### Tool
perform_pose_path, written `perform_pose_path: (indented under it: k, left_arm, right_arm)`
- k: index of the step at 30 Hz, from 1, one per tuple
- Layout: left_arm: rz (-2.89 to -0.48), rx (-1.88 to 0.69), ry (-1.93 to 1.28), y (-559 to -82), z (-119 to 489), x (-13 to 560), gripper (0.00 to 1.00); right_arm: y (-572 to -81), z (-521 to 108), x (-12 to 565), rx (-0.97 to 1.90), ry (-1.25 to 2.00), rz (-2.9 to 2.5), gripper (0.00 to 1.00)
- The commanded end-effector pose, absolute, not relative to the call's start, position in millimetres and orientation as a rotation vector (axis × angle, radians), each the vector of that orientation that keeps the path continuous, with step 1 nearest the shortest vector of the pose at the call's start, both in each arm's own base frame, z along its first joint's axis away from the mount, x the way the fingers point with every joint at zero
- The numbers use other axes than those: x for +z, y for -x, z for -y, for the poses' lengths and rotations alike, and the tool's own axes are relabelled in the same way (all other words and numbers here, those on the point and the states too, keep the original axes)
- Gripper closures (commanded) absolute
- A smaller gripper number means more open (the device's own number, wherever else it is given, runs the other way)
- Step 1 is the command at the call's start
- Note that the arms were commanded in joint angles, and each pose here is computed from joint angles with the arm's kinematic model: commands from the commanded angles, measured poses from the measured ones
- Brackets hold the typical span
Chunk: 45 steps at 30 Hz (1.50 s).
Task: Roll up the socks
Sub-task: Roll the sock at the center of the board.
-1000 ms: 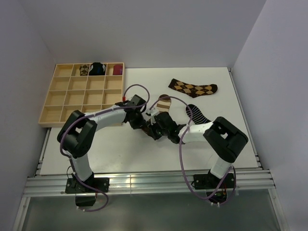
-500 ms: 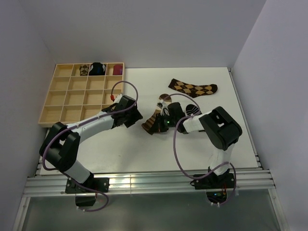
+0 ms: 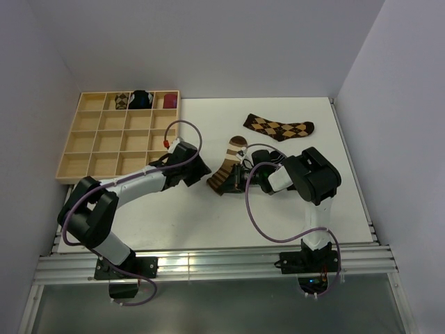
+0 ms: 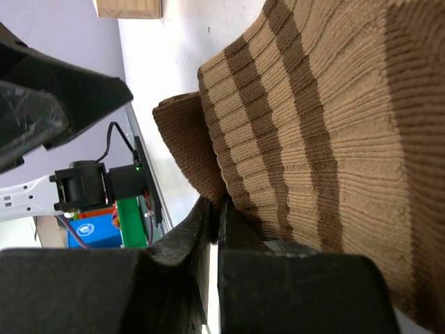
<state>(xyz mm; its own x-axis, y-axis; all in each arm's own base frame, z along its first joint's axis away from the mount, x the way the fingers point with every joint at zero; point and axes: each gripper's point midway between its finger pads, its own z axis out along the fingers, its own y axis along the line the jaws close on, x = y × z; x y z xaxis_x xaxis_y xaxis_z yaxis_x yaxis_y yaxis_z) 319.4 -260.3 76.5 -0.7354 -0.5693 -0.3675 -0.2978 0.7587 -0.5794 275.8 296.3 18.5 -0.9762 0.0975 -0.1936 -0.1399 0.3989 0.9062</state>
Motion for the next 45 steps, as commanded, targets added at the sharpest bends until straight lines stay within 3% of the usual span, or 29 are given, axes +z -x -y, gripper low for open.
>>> perform_pose_path:
  k: [1, 32, 45]
  left_arm:
    - [-2.410, -0.731, 0.631, -319, 272, 75, 0.41]
    - [-2.517, -0.571, 0.662, -308, 266, 23, 0.51]
    - [-2.590, -0.488, 0.679, -299, 260, 0, 0.63]
  right_arm:
    - [-277, -293, 8, 1.573, 0.018, -2.497, 1.00]
    - [-280, -292, -2, 1.524, 0.008, -2.554, 1.00]
    - [-283, -289, 1, 1.471, 0.052, -2.562, 0.96]
